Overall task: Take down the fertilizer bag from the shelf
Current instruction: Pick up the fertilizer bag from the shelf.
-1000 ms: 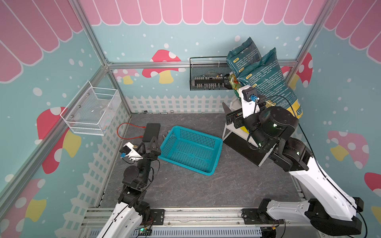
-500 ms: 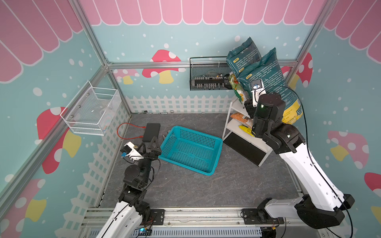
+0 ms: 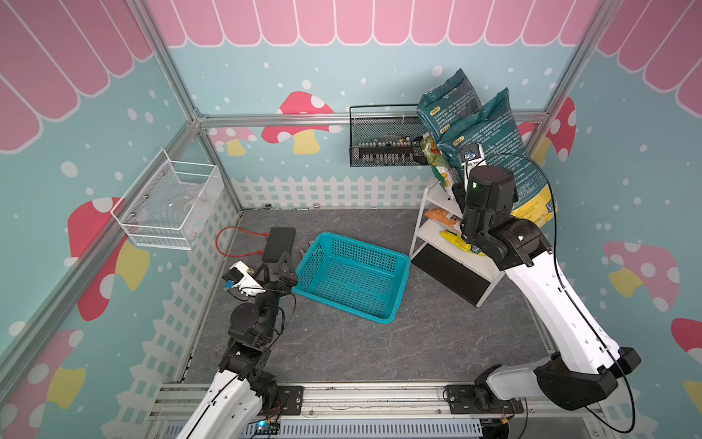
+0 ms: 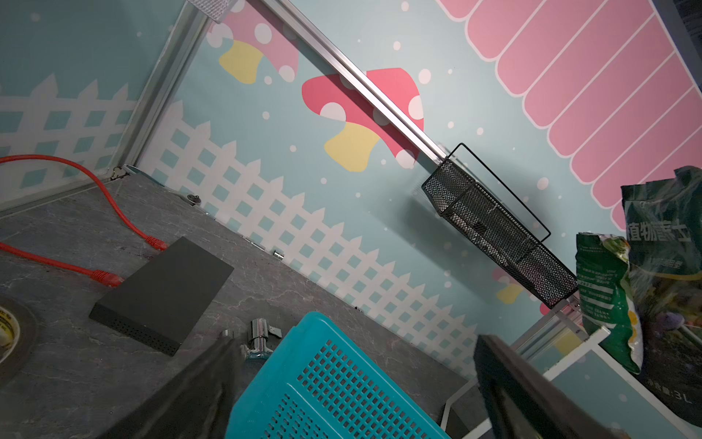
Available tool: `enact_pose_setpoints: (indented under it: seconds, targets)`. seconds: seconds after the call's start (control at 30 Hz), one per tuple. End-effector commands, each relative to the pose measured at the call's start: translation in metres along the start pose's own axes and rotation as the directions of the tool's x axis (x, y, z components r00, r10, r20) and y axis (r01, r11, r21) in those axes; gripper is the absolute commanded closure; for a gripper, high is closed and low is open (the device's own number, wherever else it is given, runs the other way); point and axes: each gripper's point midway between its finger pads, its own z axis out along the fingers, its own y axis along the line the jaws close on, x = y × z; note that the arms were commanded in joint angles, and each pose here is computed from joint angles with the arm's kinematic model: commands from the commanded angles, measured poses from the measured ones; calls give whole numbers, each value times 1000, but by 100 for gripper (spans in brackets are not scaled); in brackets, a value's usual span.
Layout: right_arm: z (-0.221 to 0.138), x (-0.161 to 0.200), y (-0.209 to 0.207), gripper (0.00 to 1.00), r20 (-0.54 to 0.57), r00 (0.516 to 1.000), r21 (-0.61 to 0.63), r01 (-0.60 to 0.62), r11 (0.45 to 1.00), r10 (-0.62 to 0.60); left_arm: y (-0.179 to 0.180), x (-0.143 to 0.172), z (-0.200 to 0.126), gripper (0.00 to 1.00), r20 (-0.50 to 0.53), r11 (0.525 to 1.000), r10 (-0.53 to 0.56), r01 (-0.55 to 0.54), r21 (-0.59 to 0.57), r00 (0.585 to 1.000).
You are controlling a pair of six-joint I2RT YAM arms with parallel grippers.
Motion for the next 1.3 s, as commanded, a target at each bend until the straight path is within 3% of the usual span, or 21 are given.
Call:
enact_pose_setpoints:
  seconds: [0.0, 0.23, 0.33, 0.57, 0.8, 1.03, 1.27]
  targets:
    - [8, 1, -1, 35, -14, 1000, 20, -12, 1000, 12, 0, 2, -1, 0, -2, 1000, -7, 7, 6, 1000]
    - [16, 4, -4, 87, -23, 999, 22, -24, 999, 24, 1, 1, -1, 1, 2, 1000, -9, 9, 3, 1000]
    - [13, 0, -10, 99, -11, 998, 13, -58, 998, 58, 1, 3, 0, 1, -1, 1000, -8, 8, 2, 1000]
    - [-3, -14, -40, 100, 44, 974, -39, -219, 975, 220, 1, 3, 0, 1, -1, 1000, -6, 6, 2, 1000]
    - [-38, -35, -97, 100, 146, 911, -33, -385, 922, 386, 1, 4, 1, 1, -4, 1000, -4, 4, 1, 1000]
    - [-78, -54, -168, 100, 285, 841, 29, -488, 872, 461, 2, 5, 1, 1, -8, 1000, -2, 2, -1, 1000]
    - [-117, -62, -205, 100, 380, 768, -42, -543, 839, 516, 2, 5, 1, 1, -7, 1000, -7, 7, -1, 1000]
